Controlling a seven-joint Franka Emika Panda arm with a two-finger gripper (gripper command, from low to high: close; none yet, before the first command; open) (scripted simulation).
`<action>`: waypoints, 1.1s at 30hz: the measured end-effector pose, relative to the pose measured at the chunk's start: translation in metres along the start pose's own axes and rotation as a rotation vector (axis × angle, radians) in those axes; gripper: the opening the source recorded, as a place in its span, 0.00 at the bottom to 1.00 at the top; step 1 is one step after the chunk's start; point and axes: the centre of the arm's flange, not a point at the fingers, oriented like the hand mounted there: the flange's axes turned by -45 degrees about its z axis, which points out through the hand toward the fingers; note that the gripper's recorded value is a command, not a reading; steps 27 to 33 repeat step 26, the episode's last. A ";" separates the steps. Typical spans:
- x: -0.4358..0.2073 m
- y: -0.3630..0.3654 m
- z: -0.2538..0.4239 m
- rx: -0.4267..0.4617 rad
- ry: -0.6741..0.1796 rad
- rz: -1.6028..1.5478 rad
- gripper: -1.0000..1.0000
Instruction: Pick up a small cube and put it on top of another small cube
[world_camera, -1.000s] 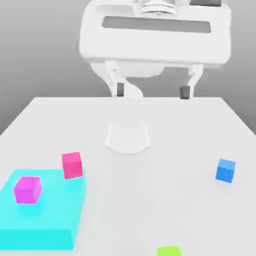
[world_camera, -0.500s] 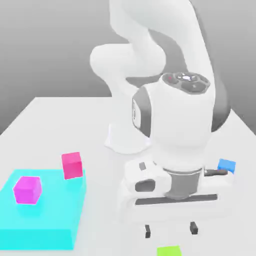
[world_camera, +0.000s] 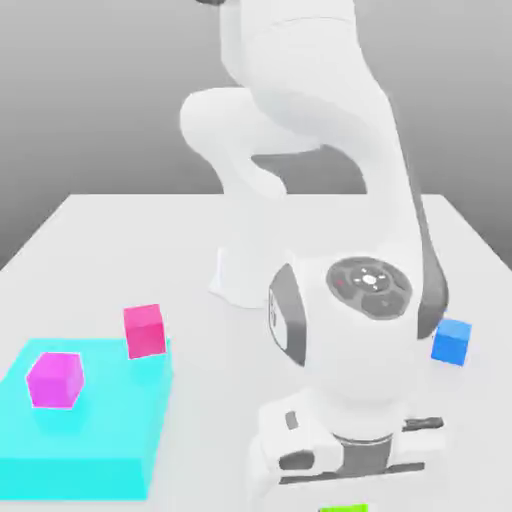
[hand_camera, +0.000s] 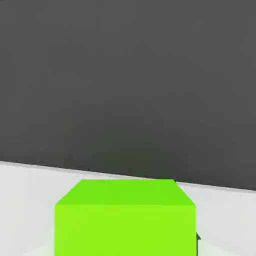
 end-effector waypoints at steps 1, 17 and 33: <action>-0.006 -0.015 -0.010 0.005 0.000 -0.005 0.00; -0.292 -0.267 -0.058 0.003 -0.001 -0.132 0.00; -0.299 -0.267 0.000 -0.001 0.002 -0.127 1.00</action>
